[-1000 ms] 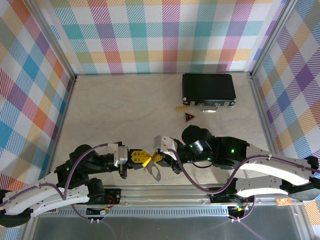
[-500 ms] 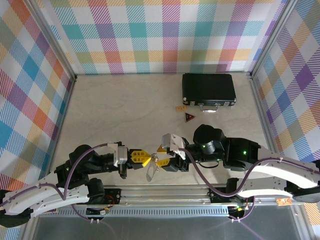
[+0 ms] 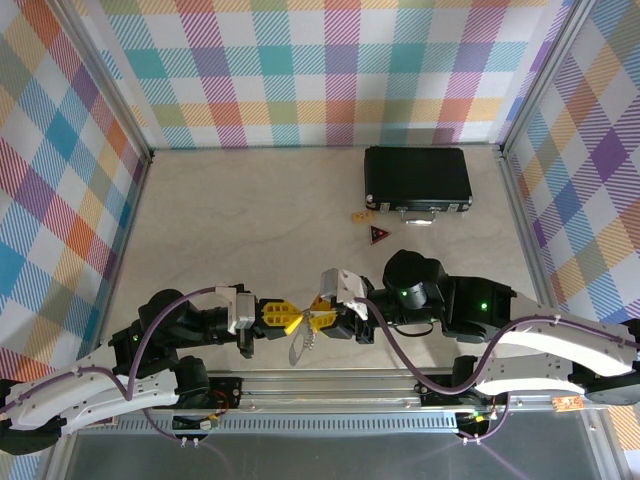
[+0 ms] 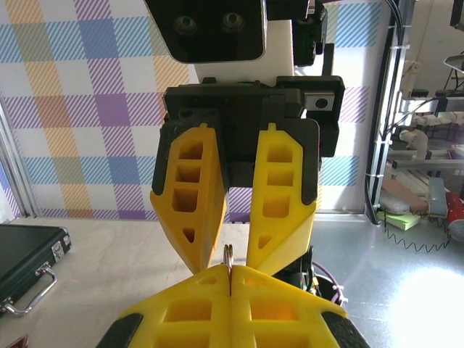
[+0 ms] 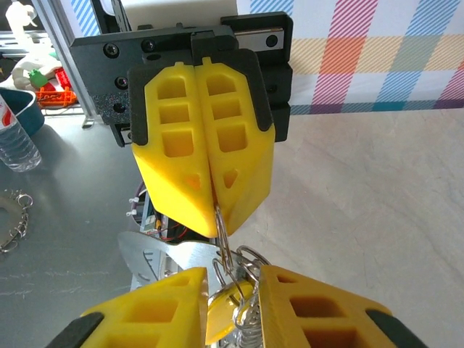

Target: Put the keys on the keyring

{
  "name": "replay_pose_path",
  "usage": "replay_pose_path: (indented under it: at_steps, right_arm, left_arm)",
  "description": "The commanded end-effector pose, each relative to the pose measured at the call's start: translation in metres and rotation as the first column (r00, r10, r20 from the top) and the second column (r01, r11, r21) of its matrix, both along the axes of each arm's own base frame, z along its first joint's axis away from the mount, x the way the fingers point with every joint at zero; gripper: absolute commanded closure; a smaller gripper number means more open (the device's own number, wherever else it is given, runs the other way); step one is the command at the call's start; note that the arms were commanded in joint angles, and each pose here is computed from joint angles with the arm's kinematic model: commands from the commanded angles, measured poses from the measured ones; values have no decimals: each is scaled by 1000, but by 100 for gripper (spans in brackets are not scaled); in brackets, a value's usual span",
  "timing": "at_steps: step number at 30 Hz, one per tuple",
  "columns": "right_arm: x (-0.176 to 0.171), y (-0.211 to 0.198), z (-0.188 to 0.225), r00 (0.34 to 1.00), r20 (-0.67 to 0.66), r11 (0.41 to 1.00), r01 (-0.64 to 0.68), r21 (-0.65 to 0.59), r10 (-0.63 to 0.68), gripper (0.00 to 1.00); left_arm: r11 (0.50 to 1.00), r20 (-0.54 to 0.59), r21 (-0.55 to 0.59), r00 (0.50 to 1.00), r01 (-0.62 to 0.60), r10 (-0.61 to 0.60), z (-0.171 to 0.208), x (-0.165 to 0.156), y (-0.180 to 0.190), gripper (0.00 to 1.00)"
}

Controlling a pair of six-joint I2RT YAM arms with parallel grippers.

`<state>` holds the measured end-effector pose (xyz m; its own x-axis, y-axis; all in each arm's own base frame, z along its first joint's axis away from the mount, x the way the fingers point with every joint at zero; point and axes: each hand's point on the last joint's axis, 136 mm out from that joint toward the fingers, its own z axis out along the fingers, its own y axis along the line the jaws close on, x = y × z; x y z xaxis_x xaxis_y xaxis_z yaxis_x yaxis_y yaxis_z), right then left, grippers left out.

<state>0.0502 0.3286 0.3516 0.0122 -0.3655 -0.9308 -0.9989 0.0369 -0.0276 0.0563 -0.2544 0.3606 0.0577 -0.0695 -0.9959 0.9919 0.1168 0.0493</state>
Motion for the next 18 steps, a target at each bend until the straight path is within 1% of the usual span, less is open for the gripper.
replay_pose_path:
  at_steps: [1,4,13,18]
  right_arm:
    - [-8,6,10,999,2,998,-43,39,43,79]
    - [-9,8,10,999,1,998,-53,39,53,83]
    - [-13,9,9,997,5,996,-77,45,77,100]
    - [-11,7,8,997,15,997,-70,41,69,100]
  left_arm:
    - [998,21,-53,1000,18,-17,12,-4,1,100]
    - [998,22,-55,1000,19,-18,14,-4,1,100]
    - [999,20,-44,1000,8,-7,11,-3,2,100]
    - [999,25,6,999,-31,31,5,3,5,100]
